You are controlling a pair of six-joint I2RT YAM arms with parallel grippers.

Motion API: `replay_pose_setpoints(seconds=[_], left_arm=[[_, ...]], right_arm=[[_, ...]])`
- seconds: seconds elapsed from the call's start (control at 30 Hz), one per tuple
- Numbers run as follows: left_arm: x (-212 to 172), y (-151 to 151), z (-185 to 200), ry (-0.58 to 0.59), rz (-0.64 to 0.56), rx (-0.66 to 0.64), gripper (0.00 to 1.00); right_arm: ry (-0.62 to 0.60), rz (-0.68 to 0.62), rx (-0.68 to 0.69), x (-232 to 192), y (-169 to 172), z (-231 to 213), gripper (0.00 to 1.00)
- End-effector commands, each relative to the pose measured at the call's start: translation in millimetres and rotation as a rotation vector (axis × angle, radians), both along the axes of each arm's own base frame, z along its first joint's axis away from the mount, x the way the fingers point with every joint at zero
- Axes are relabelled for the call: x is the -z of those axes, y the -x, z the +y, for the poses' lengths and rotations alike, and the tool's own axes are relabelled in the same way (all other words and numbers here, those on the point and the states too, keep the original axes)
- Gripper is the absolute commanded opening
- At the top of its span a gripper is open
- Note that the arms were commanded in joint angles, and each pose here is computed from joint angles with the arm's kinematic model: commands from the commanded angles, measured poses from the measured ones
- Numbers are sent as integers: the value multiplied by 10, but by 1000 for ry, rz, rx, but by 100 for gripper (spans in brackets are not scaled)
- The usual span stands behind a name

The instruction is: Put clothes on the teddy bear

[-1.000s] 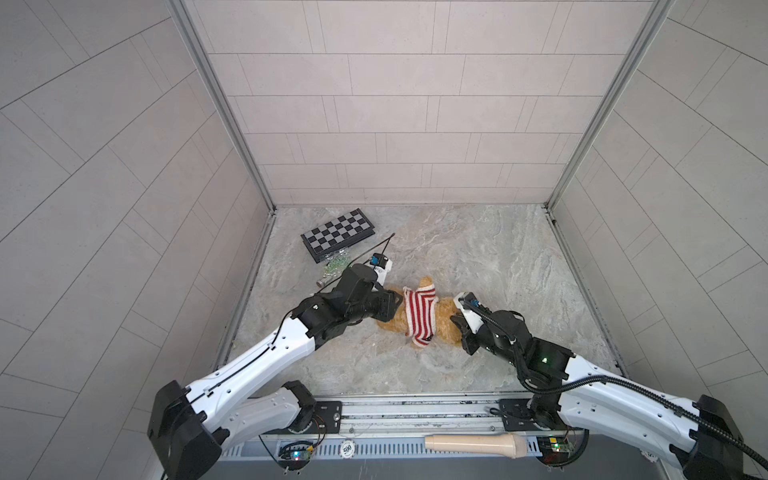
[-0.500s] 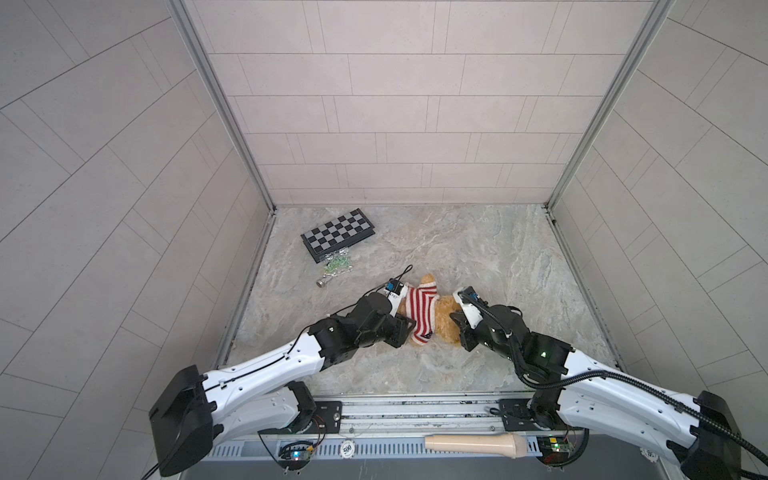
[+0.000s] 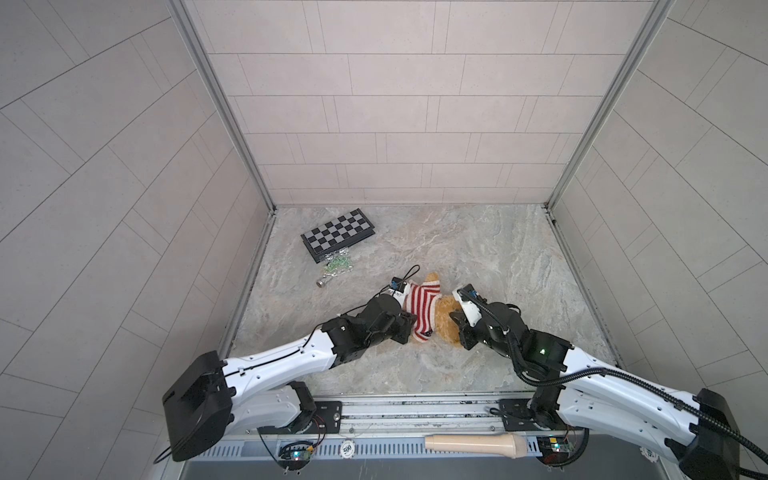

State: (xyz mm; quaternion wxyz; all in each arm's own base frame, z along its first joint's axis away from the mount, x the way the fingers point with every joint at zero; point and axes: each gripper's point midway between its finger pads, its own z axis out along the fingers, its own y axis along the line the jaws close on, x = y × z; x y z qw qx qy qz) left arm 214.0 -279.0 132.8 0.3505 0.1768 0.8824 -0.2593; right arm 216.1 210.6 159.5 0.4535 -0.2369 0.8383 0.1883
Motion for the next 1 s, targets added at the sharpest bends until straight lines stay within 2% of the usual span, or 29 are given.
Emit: replay_pose_setpoints(seconds=[0.0, 0.13, 0.3, 0.47, 0.57, 0.83, 0.97], left_arm=[[6, -59, 28, -20, -19, -37, 31], [47, -49, 75, -22, -14, -52, 13], [61, -34, 193, -43, -16, -80, 0], [158, -135, 475, -53, 67, -183, 0], [145, -194, 610, -56, 66, -222, 0], [-81, -195, 408, 11, 14, -127, 1], [-181, -108, 257, -6, -35, -55, 18]], right_arm=[[-59, -33, 8, -220, -45, 51, 0], [-59, -34, 10, -228, -44, 42, 0], [-58, -36, 24, -240, -48, 4, 0], [-88, -61, 41, -324, -35, -60, 0], [-124, -89, 64, -410, -23, -138, 0], [-145, -69, 37, -436, -5, -92, 0], [-151, -46, 44, -443, -33, -60, 0]])
